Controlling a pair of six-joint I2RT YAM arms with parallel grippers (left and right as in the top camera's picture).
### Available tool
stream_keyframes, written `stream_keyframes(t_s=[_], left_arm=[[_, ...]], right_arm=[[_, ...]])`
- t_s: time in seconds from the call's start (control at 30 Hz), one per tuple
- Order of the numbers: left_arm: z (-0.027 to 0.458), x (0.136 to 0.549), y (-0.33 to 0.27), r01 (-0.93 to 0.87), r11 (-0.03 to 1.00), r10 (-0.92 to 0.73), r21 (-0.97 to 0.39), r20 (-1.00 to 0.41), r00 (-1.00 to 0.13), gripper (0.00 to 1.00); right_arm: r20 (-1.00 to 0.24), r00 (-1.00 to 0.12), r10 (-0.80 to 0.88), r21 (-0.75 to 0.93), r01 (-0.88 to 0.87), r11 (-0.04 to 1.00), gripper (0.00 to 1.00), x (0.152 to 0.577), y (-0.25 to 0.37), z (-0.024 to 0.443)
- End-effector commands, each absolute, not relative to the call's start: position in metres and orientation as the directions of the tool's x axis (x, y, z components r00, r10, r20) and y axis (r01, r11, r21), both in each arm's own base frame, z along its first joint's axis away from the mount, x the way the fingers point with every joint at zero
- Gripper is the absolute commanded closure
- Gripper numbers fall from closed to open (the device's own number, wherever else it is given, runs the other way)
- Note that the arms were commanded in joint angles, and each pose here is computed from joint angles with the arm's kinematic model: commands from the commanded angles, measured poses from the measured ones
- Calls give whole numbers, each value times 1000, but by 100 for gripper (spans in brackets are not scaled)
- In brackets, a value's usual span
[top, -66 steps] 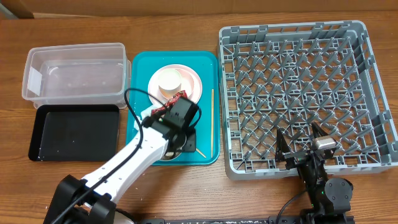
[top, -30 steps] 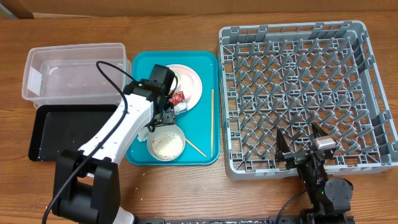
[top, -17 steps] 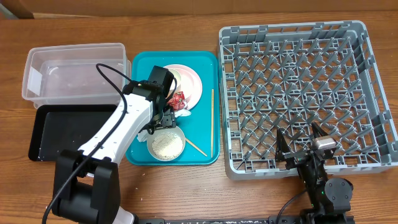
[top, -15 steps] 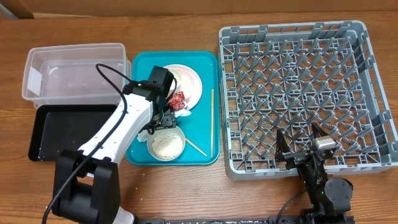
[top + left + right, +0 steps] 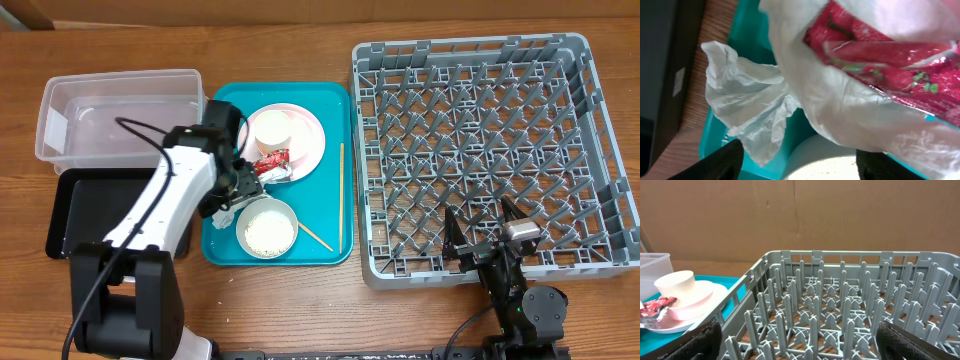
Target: Sort waste into correct bins and load items into the dishwasher
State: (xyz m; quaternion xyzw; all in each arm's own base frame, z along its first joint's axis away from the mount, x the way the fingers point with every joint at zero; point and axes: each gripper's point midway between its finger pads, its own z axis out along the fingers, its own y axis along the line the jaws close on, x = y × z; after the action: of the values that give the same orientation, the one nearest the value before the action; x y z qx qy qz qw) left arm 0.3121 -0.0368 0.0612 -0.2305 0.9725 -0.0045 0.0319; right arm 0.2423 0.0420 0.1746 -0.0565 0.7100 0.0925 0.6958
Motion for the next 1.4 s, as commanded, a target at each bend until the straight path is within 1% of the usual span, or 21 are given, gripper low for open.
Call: stream_keyframes(t_s=[0.0,0.1,0.23,0.47,0.63,0.67,0.7,0.73,0.77,1.07,1.37], left_arm=[[60,309,-40,-494,864,-496,-94,5,-869,28],[60,306,-41,-508,854,-507,-111,35,-861,25],[60,299,-36,-514,853,-511,-94,58,-858,26],[59,300,-17,-563,823,-561,-81,52,-826,25],[60,302,-5,-600,795,-598,-89,50,-800,21],[60,303,-5,-602,793,-600,-94,50,-798,20],[60,303,-6,-602,792,-599,-101,55,-799,10],[60,303,-7,-602,792,-599,-105,59,-799,2],[59,303,-8,-601,792,-598,-109,61,-799,0],[57,311,-7,-604,787,-605,-130,31,-795,0],[25,302,-20,-613,777,-615,-143,30,-788,1]], right_arm=[[-999,-24,48,52,-200,978,0,243,40,172],[-999,-24,48,52,-200,978,0,243,40,172],[-999,-24,48,52,-200,978,0,243,40,172],[-999,-24,48,52,-200,978,0,243,40,172],[-999,-24,48,52,-200,978,0,243,40,172],[-999,-24,48,52,-200,978,0,243,40,172],[-999,-24,48,52,-200,978,0,243,40,172],[-999,-24,48,52,-200,978,0,243,40,172],[-999,-24,48,52,-200,978,0,243,40,172],[-999,-24,48,52,-200,978,0,243,40,172],[-999,-24,48,52,-200,978,0,243,40,172]])
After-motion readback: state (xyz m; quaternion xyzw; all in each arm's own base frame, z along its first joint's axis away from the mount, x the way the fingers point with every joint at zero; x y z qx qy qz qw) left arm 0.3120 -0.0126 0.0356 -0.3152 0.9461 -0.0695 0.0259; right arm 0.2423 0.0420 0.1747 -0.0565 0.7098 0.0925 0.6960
